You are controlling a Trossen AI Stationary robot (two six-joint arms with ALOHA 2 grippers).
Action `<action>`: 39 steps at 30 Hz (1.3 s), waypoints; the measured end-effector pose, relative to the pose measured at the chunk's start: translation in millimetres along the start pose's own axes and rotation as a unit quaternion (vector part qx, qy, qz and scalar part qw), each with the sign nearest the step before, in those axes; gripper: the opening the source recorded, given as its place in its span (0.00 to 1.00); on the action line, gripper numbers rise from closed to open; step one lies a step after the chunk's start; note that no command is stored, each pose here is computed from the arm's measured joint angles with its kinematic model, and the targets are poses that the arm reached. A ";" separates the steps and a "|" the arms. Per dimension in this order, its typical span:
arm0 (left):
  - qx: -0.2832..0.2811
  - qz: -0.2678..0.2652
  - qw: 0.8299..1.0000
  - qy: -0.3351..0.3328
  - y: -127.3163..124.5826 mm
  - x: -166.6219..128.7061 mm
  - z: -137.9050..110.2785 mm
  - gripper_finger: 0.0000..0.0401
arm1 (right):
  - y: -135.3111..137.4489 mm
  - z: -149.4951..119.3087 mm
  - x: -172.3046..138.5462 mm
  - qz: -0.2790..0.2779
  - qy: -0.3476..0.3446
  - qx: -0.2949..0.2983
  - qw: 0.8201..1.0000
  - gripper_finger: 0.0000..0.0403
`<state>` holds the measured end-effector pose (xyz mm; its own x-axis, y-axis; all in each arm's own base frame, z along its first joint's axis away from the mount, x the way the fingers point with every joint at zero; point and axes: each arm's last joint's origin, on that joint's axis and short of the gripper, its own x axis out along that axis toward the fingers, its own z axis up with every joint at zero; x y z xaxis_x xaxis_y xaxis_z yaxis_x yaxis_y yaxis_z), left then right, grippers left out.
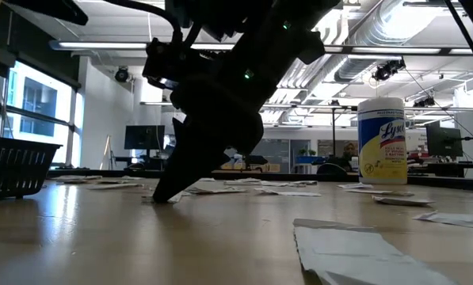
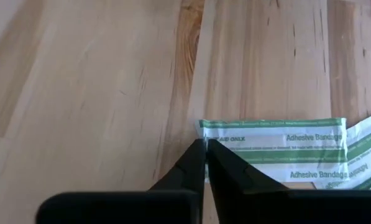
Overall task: Pick & Place First Aid Supplies
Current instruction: Put the bandage into the bottom black bin
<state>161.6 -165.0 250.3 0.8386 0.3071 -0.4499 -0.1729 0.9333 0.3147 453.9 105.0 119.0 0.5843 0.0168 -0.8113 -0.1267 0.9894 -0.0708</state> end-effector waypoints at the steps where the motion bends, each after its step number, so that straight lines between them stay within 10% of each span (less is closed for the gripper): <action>1: -0.003 0.004 1.000 -0.005 -0.5 0.9 -1.2 0.31 | 0.0 0.1 0.0 0.000 -0.001 0.000 1.000 0.01; 23: 0.073 -0.020 0.994 0.081 -9.5 82.7 -19.4 0.32 | 11.6 39.3 -94.0 0.043 -0.081 0.008 0.996 0.00; 39: 0.075 -0.069 0.994 0.044 -14.5 102.7 -8.6 0.53 | 14.2 52.0 -104.2 0.033 -0.145 -0.019 0.989 0.00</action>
<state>245.7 -145.4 192.3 0.7997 0.1983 -0.5667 0.0253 0.9319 0.3618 432.9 124.8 232.7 0.7788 0.1280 -0.6141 -0.1996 0.9787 -0.0491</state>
